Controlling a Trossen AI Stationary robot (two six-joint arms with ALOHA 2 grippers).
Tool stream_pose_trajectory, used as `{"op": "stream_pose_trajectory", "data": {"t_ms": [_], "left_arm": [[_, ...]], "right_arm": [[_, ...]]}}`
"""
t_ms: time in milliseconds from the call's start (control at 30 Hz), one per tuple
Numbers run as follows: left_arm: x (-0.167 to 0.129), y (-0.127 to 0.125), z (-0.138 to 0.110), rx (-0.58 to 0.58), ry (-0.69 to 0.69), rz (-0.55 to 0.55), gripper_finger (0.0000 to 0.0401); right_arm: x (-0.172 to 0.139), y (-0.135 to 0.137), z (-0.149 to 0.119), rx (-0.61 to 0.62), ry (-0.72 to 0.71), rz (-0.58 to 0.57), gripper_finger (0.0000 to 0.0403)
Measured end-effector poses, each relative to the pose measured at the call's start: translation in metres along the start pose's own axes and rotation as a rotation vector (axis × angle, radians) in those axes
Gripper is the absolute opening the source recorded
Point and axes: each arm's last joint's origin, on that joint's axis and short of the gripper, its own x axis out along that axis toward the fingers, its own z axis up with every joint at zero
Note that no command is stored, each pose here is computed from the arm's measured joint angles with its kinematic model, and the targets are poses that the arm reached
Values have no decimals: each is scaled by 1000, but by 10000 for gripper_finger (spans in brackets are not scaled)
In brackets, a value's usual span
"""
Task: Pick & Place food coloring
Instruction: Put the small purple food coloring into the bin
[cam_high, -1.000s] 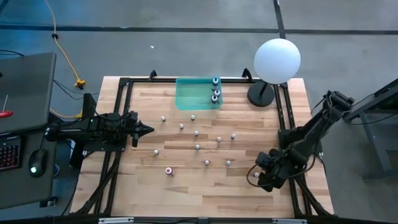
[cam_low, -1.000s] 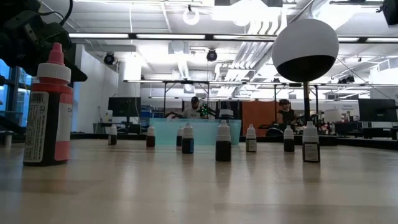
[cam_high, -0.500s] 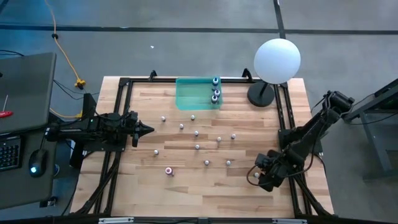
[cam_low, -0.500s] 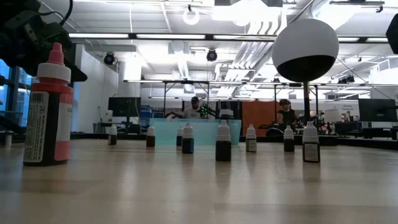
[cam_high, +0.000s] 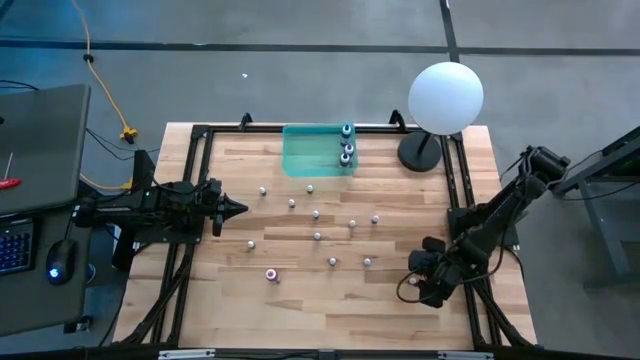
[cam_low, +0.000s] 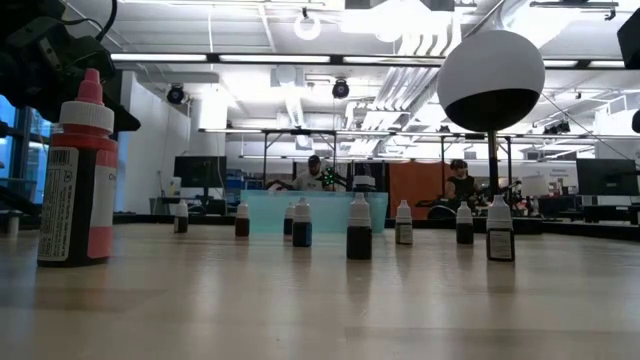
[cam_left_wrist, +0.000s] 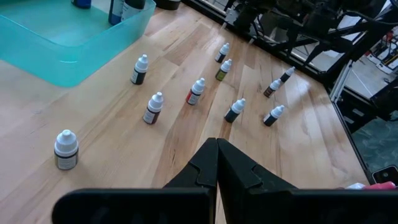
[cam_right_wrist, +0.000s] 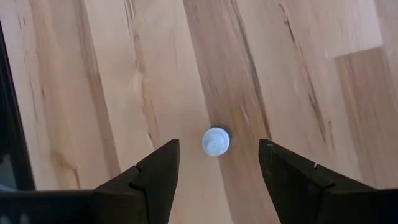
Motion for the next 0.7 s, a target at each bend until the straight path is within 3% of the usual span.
{"op": "stream_pose_trajectory", "data": {"t_ms": [167,333,700], "left_arm": [[0,0,0,0,0,0,0],[0,0,0,0,0,0,0],[0,0,0,0,0,0,0]], "right_arm": [[5,-1,3,-54,23,-11,211],[18,0,4,-61,87,-17,211],[22,2,5,-44,79,-15,207]]}}
